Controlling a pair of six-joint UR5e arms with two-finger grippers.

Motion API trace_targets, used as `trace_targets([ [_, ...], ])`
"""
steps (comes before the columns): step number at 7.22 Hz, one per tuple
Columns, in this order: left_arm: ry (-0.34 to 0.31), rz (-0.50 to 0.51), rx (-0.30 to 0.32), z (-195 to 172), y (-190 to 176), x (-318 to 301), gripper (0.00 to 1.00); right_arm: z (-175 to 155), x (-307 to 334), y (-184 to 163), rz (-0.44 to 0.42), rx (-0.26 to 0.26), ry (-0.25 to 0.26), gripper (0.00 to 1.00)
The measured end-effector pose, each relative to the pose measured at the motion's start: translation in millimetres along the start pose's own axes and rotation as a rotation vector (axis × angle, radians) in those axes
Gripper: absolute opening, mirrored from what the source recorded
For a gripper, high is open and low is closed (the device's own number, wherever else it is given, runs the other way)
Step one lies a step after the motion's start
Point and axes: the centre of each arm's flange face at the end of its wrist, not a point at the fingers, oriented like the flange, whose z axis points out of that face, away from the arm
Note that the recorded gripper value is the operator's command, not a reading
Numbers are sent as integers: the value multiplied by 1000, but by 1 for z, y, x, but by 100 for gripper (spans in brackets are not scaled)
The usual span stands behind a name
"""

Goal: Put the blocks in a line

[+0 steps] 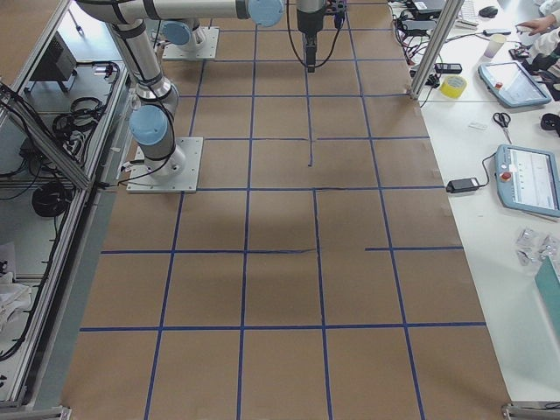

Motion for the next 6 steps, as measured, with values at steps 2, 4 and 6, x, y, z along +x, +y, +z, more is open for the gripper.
trace_targets([
  [2,5,-1,0,0,1,2,100,-1,2,0,-1,5,20,100],
  [4,8,0,2,-1,1,0,100,-1,3,-1,0,6,25,100],
  [6,8,2,5,-2,0,0,100,-3,5,-3,5,13,23,100],
])
